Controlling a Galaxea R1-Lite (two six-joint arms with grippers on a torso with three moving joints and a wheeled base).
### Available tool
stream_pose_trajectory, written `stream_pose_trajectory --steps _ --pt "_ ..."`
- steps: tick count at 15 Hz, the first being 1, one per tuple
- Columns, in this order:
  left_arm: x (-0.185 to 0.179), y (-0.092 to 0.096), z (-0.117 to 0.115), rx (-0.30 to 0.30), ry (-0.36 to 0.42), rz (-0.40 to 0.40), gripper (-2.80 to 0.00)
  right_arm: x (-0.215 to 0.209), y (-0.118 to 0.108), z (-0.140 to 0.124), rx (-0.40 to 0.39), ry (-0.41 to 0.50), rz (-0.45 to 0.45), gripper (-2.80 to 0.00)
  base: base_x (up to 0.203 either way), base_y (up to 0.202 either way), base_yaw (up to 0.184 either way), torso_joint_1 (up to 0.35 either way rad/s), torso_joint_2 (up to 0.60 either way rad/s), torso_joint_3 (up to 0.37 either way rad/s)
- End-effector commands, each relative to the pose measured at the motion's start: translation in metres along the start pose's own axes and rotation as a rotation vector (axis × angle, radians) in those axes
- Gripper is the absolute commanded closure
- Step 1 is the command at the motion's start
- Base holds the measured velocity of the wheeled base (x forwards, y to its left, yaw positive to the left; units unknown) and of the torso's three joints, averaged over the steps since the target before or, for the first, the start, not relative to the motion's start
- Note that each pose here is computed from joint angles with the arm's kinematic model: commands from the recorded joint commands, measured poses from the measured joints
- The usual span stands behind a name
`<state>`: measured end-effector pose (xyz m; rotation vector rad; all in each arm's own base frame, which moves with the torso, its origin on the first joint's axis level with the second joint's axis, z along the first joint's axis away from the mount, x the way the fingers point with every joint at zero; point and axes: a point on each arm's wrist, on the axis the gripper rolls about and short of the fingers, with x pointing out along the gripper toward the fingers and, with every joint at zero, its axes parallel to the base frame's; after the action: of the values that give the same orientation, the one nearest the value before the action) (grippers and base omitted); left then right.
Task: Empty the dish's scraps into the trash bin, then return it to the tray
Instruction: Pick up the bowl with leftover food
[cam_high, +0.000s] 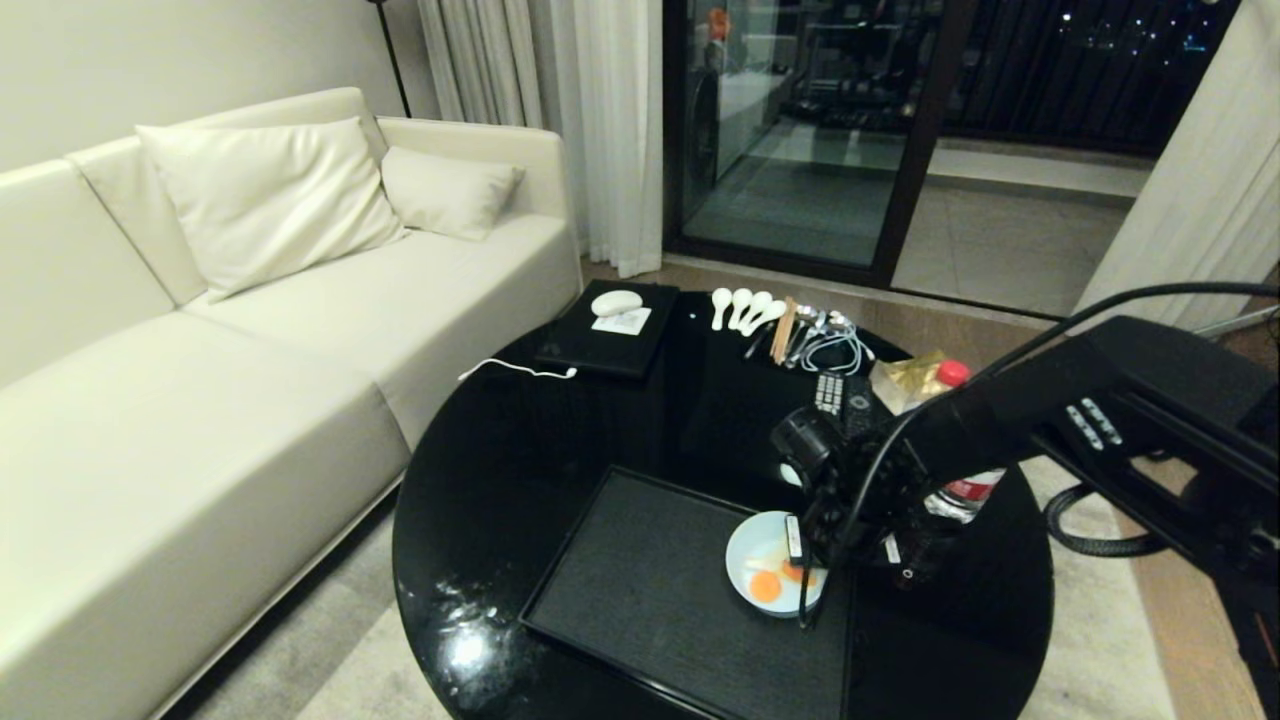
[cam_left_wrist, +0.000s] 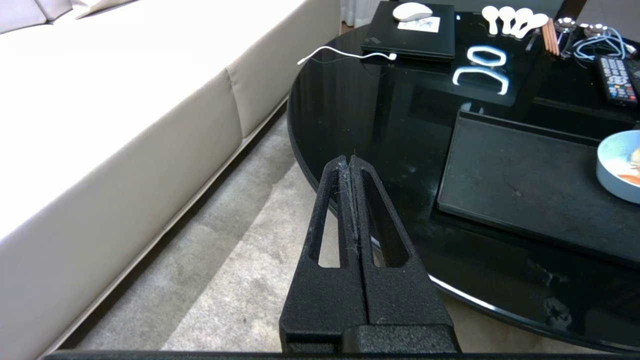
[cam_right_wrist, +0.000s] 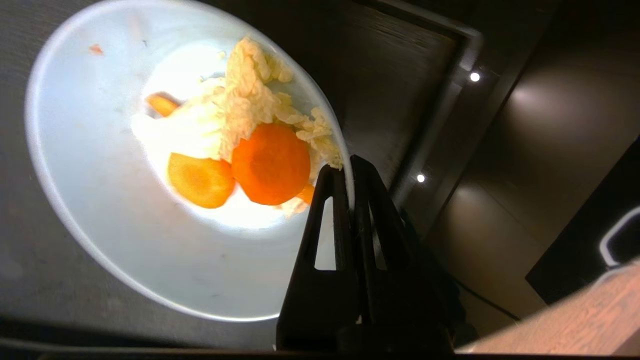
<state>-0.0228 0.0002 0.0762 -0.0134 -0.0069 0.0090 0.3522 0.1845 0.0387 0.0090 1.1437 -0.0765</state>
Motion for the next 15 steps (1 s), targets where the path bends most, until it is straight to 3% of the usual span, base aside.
stream_pose_trajectory --steps 1,9,15 --pt "0.0 0.0 0.0 -0.002 -0.001 0.0 0.0 -0.021 -0.007 -0.002 0.017 -0.019 0.012 0.0 0.0 0.0 0.0 0.0 0.0 0.0" --pt "0.0 0.0 0.0 0.0 -0.001 0.0 0.0 -0.064 -0.033 -0.027 0.11 -0.02 0.018 0.0 0.0 0.0 0.0 0.0 0.0 0.0" --pt "0.0 0.0 0.0 0.0 -0.001 0.0 0.0 -0.095 -0.045 -0.024 0.231 -0.078 0.055 0.0 0.0 0.0 0.0 0.0 0.0 0.0"
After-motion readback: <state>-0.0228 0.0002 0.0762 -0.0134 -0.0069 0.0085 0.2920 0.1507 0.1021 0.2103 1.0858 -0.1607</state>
